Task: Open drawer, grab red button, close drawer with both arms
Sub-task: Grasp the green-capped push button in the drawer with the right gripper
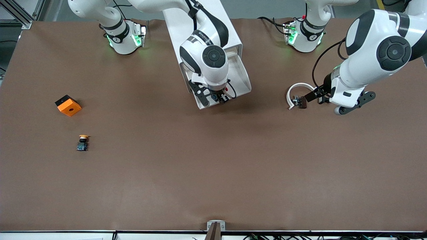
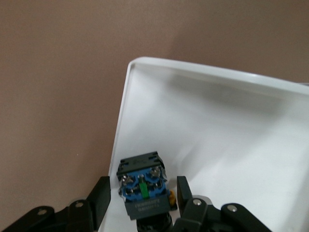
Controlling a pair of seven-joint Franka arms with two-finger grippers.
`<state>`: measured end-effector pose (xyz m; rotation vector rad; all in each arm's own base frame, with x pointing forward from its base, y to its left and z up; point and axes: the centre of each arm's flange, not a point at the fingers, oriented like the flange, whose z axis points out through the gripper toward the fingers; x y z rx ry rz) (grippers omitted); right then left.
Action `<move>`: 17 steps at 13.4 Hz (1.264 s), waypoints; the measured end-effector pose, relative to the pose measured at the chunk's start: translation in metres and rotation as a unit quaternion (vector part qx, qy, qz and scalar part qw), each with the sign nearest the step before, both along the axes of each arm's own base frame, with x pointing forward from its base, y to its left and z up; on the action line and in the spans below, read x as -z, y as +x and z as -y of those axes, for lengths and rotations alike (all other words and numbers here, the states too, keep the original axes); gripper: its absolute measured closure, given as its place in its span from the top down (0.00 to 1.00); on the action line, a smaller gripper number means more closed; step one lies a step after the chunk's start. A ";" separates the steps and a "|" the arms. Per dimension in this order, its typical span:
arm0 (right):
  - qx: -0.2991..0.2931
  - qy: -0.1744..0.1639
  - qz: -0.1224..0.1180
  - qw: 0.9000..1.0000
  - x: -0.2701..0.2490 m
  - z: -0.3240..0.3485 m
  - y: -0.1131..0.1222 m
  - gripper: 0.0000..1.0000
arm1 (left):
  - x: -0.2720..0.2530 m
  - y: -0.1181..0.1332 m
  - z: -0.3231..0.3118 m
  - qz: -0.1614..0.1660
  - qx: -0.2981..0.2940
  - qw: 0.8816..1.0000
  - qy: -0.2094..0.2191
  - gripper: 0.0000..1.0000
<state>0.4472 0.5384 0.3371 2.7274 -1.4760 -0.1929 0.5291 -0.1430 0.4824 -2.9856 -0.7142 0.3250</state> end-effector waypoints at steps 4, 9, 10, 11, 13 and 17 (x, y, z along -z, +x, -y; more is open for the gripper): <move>-0.027 0.002 0.000 1.000 -0.001 -0.002 -0.002 0.64 | 0.008 0.004 0.002 0.002 0.001 1.000 -0.002 1.00; -0.076 0.002 -0.006 0.997 0.000 0.000 -0.003 0.63 | 0.017 0.008 0.003 0.001 0.001 1.000 -0.003 1.00; -0.082 0.001 -0.007 0.997 0.001 0.000 -0.004 0.62 | 0.018 0.008 0.003 0.001 0.001 1.000 -0.003 1.00; -0.085 0.001 -0.009 0.996 0.001 0.001 -0.004 0.60 | 0.018 0.008 0.003 0.001 0.001 1.000 -0.003 1.00; -0.089 0.001 -0.009 0.996 0.000 0.001 -0.004 0.54 | 0.018 0.008 0.003 0.001 0.001 1.000 -0.003 1.00; -0.093 0.001 -0.009 0.996 0.000 0.001 -0.004 0.43 | 0.019 0.009 0.003 0.000 0.001 1.000 -0.003 1.00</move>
